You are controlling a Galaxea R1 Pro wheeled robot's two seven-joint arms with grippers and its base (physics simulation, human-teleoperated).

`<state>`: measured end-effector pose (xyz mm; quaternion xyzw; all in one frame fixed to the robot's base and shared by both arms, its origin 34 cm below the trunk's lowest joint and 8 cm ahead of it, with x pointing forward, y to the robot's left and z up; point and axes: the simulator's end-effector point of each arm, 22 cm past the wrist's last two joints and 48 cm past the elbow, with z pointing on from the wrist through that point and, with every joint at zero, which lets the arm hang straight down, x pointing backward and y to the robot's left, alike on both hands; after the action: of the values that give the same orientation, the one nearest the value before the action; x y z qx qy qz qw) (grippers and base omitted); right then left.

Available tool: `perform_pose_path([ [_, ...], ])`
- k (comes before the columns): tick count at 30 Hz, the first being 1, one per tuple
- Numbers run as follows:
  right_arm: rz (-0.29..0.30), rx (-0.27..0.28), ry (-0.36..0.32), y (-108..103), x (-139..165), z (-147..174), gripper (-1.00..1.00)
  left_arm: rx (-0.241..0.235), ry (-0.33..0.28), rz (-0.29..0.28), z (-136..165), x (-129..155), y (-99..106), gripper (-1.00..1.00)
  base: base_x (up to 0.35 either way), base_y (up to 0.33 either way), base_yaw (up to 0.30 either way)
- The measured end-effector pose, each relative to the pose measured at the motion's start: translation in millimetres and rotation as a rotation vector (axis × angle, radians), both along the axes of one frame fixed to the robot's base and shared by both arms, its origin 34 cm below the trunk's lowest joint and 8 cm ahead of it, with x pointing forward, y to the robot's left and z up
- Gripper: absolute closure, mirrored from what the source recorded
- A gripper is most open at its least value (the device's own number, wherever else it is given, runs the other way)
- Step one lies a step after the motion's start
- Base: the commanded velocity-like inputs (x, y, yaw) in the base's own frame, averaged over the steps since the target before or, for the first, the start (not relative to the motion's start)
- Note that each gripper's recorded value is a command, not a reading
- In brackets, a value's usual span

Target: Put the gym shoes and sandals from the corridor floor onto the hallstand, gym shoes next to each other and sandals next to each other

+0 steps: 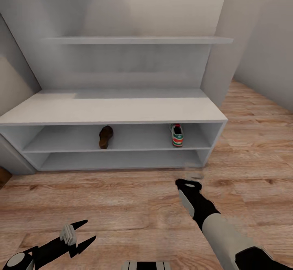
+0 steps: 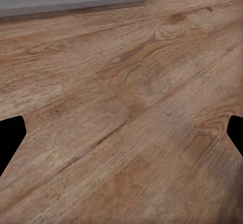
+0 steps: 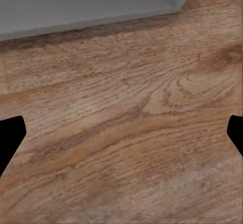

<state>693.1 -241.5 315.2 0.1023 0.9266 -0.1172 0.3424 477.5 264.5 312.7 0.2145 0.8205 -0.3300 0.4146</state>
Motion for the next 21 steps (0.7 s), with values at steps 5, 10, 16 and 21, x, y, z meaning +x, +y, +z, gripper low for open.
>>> perform_pose_path([
  [5,0.000,0.019,-0.024,1.2,-29.2,-26.2,-1.00,0.001,-0.002,0.008,0.6,1.1,2.7,-1.00,-0.001,0.000,0.000],
  [10,0.085,0.035,-0.035,4.8,-75.3,-64.9,-1.00,0.005,-0.013,0.049,2.4,7.1,12.9,-1.00,0.000,0.000,0.000],
  [16,0.174,0.039,-0.117,-26.9,-126.4,-95.2,-1.00,0.048,-0.036,0.140,0.8,21.8,33.7,-1.00,0.000,0.000,0.000],
  [21,0.226,0.026,-0.159,-57.1,-166.4,-105.9,-1.00,0.078,-0.041,0.183,-2.4,26.1,44.3,-1.00,0.000,0.000,0.000],
])
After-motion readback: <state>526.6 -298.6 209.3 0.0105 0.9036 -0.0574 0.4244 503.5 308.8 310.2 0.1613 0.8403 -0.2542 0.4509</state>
